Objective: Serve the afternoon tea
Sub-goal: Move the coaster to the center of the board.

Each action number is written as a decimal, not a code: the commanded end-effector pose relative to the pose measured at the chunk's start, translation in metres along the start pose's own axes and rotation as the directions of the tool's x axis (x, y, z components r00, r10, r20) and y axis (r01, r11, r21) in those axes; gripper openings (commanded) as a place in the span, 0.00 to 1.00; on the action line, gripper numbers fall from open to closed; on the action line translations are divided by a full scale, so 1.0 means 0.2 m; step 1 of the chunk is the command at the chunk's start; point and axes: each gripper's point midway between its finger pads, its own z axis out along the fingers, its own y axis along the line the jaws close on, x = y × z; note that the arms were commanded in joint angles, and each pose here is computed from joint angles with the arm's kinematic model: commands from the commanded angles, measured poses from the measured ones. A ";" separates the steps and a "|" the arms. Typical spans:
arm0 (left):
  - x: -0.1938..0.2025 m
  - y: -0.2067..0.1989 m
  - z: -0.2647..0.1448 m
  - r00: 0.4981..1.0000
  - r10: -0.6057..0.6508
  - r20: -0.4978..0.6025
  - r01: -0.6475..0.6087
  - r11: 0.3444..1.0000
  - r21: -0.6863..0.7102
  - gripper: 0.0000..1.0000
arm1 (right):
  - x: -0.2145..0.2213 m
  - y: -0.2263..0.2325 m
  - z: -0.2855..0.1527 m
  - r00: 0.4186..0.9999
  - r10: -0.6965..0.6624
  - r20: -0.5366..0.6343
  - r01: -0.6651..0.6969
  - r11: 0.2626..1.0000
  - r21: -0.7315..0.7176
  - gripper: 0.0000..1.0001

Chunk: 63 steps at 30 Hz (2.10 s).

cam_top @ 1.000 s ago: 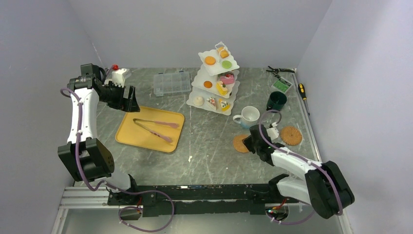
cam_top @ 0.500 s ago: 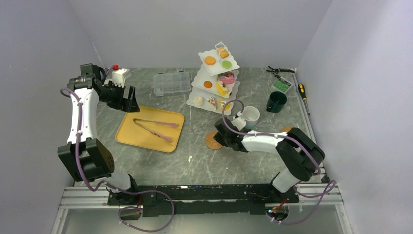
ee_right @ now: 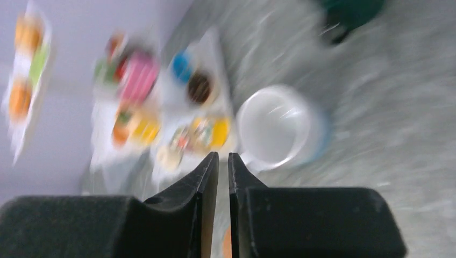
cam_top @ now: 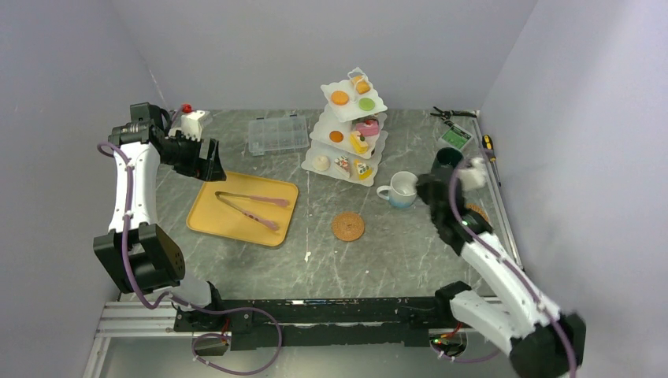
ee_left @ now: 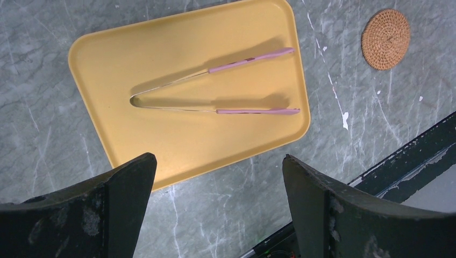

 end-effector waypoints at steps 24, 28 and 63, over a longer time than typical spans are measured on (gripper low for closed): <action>-0.07 0.00 0.01 0.998 0.038 0.044 -0.040 0.998 0.038 0.93 | -0.40 -1.35 0.28 0.973 0.210 0.091 -0.217 0.723 0.656 0.00; -0.06 0.01 0.03 0.998 0.045 0.038 -0.046 0.998 0.032 0.94 | -0.34 -1.38 0.32 0.974 0.219 0.052 -0.198 0.722 0.663 0.00; -0.04 0.01 0.00 0.996 0.083 0.026 -0.083 0.996 0.020 0.93 | 0.44 -1.02 0.28 0.921 0.279 -0.270 -0.102 0.845 0.524 0.00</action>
